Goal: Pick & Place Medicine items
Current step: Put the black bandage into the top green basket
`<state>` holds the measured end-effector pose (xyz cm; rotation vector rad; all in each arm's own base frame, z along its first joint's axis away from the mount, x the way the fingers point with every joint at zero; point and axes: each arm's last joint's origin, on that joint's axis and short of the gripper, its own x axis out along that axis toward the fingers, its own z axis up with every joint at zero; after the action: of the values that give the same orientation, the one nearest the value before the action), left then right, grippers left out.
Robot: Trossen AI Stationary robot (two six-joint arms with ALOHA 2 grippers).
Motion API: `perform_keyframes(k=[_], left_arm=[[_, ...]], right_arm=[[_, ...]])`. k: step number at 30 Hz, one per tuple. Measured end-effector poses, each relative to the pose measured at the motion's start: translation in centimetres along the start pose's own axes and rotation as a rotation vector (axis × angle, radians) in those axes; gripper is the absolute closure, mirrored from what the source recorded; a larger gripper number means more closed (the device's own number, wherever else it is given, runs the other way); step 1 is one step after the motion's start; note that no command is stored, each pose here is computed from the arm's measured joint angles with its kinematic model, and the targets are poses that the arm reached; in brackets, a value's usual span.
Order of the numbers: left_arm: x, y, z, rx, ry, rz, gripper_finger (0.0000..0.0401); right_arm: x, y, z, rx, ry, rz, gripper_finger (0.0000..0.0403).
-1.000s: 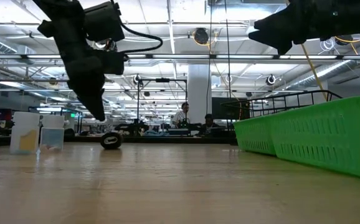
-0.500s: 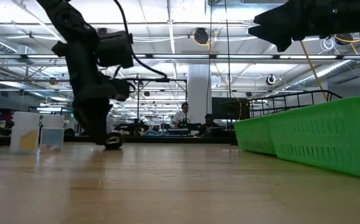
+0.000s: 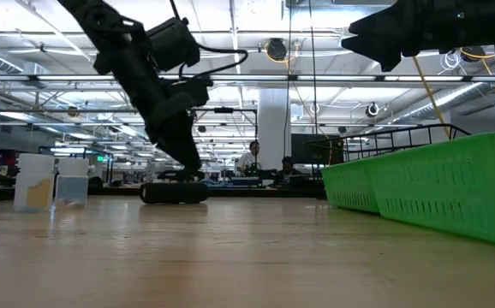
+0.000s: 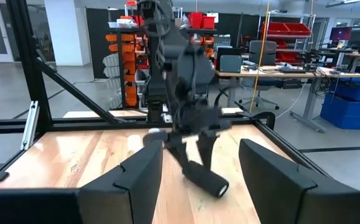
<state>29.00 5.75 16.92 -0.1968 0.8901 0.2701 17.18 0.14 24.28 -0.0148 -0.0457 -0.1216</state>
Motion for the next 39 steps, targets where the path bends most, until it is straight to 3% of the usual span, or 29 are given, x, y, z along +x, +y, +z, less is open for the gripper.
perform_keyframes(k=[5, 11, 16, 22, 32, 39], left_arm=[[-2.1, 0.9, 1.1, -0.164, 0.082, 0.138, 0.0205], [-2.6, 1.4, -0.5, -0.276, 0.261, 0.217, 0.0190], [-1.8, 0.9, -2.0, -0.220, 0.306, 0.212, 0.0156], [-1.7, 0.2, -2.1, -0.246, 0.294, 0.199, 0.0133], [-0.2, 0.0, -1.9, -0.277, 0.261, 0.191, 0.0119], [1.6, -0.1, -2.7, -0.286, 0.343, 0.145, 0.0118]], right_arm=[[0.0, 0.0, 0.0, -0.003, 0.005, 0.001, 0.0202], [0.0, 0.0, -0.1, -0.023, 0.015, 0.001, 0.0202], [0.0, 0.0, -0.2, -0.023, 0.019, 0.001, 0.0202], [0.0, 0.0, -0.2, -0.024, 0.024, 0.001, 0.0202], [0.0, 0.0, -0.2, -0.023, 0.024, 0.001, 0.0202], [0.0, 0.0, -0.3, -0.023, 0.026, 0.001, 0.0202]])
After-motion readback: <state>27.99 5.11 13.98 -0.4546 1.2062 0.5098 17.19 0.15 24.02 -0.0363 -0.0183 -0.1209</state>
